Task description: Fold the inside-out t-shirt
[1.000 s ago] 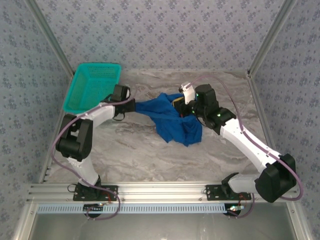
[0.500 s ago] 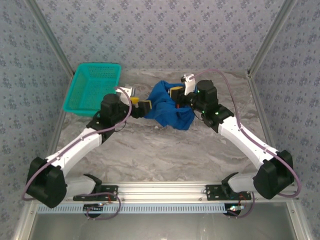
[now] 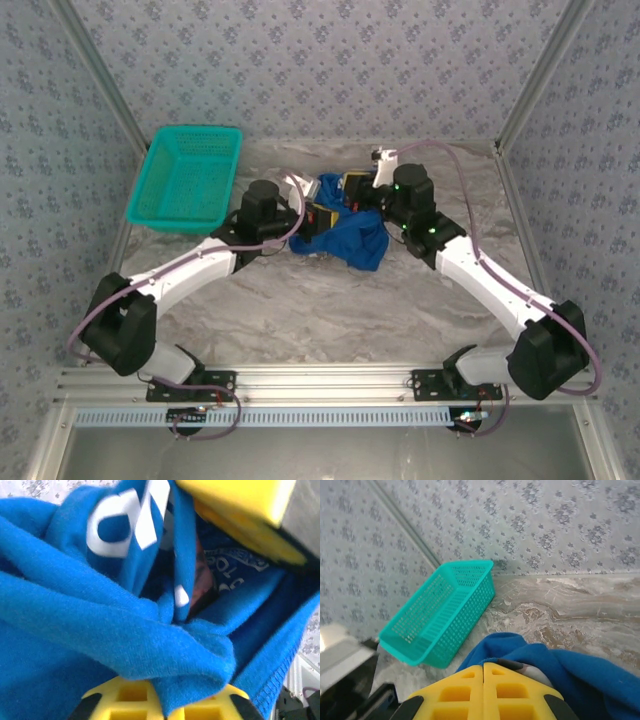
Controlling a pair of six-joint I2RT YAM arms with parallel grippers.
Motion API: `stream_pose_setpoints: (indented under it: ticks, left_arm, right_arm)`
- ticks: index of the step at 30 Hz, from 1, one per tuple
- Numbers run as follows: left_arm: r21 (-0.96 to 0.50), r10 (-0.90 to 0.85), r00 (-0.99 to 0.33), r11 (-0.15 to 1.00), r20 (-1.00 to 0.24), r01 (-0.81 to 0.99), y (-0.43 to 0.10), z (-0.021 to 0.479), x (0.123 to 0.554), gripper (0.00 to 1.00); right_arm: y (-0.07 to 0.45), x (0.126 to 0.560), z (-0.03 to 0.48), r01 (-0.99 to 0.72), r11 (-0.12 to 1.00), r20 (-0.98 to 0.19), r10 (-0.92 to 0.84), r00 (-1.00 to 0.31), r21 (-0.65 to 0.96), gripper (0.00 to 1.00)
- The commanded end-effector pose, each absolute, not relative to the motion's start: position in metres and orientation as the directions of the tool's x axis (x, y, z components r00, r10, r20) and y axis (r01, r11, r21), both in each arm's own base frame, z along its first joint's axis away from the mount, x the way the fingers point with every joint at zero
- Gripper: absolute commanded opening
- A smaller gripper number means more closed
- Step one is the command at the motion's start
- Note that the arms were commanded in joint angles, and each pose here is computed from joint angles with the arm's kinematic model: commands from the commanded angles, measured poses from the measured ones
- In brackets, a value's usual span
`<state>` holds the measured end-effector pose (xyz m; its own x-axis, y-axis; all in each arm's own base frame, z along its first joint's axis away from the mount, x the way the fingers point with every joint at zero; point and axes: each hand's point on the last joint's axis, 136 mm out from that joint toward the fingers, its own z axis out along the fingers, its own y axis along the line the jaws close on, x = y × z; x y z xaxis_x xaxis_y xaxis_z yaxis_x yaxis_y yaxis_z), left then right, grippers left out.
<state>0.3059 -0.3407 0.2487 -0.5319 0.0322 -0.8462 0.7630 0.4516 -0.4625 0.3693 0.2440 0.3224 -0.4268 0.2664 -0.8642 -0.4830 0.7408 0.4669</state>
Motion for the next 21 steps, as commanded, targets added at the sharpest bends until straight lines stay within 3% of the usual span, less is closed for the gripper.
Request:
stream_pose_setpoints:
  ticks: [1, 8, 13, 16, 19, 21]
  left_arm:
    - [-0.4, 0.169, -0.509, 0.433, -0.844, 0.808, -0.343, 0.218, 0.28, 0.0]
    - [-0.363, 0.284, -0.611, 0.596, -0.739, 0.716, -0.317, 0.126, 0.278, 0.0]
    - [-0.281, 0.289, -0.711, 0.774, -0.641, 0.568, -0.286, 0.078, 0.292, 0.07]
    - [-0.317, 0.261, -0.697, 0.747, -0.668, 0.584, -0.29, 0.084, 0.288, 0.06]
    - [-0.354, 0.242, -0.706, 0.73, -0.666, 0.584, -0.294, 0.087, 0.284, 0.02]
    - [-0.376, 0.238, -0.724, 0.726, -0.648, 0.576, -0.295, 0.083, 0.28, 0.02]
  right_arm:
    - [0.219, 0.374, 0.401, -0.494, 0.66, -0.824, 0.469, -0.317, 0.566, 0.0]
    - [0.216, 0.359, 0.449, -0.606, 0.564, -0.819, 0.483, -0.309, 0.561, 0.0]
    - [0.223, 0.345, 0.457, -0.665, 0.513, -0.83, 0.45, -0.33, 0.543, 0.0]
    - [0.219, 0.353, 0.416, -0.577, 0.629, -0.852, 0.338, -0.4, 0.521, 0.0]
    - [0.212, 0.362, 0.332, -0.402, 0.78, -0.809, 0.215, -0.548, 0.48, 0.0]
    - [0.212, 0.355, 0.278, -0.339, 0.854, -0.77, 0.106, -0.629, 0.395, 0.13]
